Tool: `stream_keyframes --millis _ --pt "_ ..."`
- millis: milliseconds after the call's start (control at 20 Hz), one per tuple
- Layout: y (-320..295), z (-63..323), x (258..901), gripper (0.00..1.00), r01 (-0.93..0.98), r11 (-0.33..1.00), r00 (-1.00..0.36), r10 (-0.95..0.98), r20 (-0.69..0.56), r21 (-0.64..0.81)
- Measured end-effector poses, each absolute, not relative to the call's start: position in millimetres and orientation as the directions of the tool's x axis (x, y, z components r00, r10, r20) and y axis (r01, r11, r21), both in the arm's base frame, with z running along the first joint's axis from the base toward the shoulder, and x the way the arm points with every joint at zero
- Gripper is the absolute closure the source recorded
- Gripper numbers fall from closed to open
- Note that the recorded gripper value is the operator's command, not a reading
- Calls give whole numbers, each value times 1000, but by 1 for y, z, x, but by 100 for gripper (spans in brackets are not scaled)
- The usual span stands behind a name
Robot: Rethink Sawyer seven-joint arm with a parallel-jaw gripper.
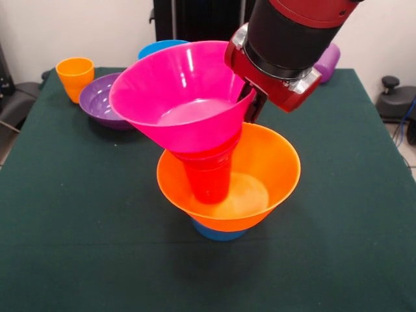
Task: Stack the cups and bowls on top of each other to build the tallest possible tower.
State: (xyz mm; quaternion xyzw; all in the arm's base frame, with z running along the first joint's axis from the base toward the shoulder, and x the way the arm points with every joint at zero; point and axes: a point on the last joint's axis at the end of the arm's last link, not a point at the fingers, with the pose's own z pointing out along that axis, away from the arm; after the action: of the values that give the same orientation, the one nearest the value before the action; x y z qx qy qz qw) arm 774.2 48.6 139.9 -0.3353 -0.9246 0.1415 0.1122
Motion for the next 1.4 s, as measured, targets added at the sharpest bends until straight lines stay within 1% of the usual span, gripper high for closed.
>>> stream_keyframes --millis 400,850,1400 --pt "41 129 770 100 585 725 -744 658 114 -364" --pt "40 129 769 100 585 722 -744 659 110 -370" --pt "62 136 772 100 586 736 -749 652 118 -340"
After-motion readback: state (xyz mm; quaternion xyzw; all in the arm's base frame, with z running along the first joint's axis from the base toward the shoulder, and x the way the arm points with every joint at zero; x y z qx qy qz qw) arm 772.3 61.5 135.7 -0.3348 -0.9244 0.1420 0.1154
